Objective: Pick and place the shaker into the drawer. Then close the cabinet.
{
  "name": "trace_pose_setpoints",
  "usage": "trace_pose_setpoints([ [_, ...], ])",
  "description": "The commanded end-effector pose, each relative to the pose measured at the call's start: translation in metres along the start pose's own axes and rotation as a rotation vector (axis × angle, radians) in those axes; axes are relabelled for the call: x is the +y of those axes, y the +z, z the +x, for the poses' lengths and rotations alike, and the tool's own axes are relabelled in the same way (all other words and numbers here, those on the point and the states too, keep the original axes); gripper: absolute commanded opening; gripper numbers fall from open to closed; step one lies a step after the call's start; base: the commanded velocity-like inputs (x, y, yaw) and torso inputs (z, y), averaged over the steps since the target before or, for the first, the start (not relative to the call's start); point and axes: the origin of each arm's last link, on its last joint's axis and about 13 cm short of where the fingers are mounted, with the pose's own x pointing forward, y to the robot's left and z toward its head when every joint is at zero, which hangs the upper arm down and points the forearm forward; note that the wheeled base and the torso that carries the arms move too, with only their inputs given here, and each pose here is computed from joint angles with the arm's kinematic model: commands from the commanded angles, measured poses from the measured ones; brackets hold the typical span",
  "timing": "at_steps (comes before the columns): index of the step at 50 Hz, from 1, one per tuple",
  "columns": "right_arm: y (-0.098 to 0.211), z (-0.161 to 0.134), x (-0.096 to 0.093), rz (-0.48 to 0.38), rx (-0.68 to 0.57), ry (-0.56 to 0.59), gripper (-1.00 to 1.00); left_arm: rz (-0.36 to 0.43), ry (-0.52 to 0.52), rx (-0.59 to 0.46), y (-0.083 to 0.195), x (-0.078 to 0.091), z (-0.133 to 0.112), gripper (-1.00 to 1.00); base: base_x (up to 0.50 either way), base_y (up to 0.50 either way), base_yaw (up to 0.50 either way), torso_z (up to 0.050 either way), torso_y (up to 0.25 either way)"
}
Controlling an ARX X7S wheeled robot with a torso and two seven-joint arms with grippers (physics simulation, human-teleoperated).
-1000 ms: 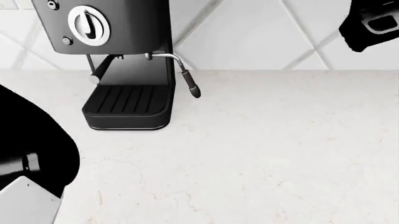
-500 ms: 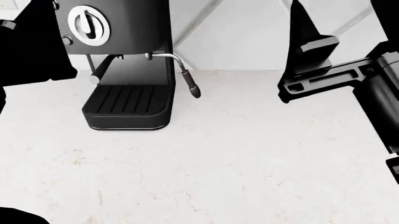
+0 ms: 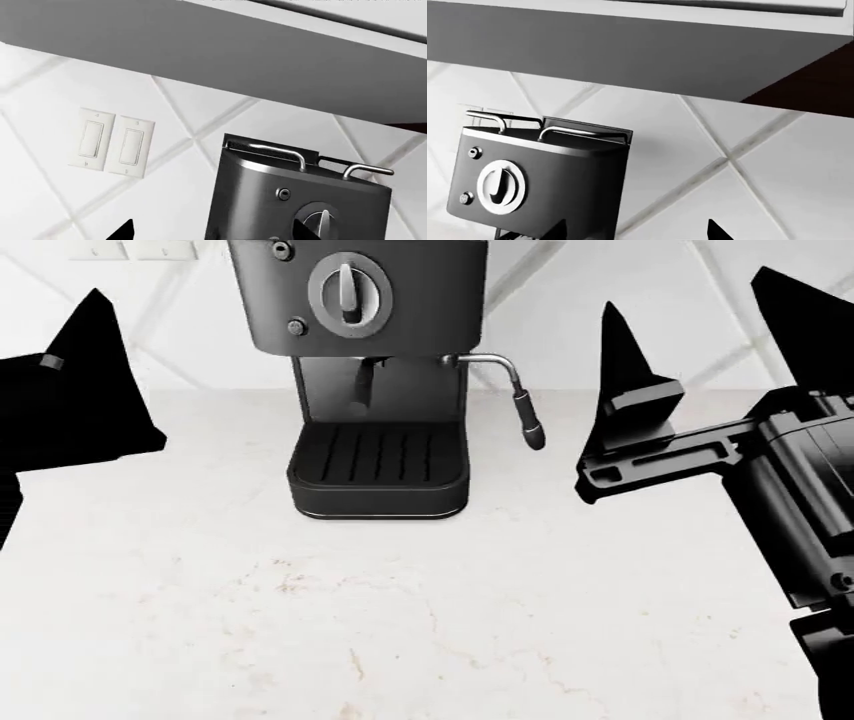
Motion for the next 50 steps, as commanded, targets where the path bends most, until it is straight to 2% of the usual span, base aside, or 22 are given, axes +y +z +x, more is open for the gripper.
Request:
trace_pose_setpoints([
  [1, -0.0006, -0.0014, 0.0001, -0.005, -0.007, -0.007, 1.0, -0.005, -0.014, 0.023, -0.0069, -0.0017, -0.0024, 1.0, 0.0, 0.5, 0.0, 0.0, 0.0],
  [50, -0.0027, -0.0078, 0.0006, 0.01, -0.017, -0.019, 1.0, -0.009, -0.046, 0.048, -0.0126, -0.0069, -0.0071, 1.0, 0.0, 0.5, 0.0, 0.0, 0.0],
])
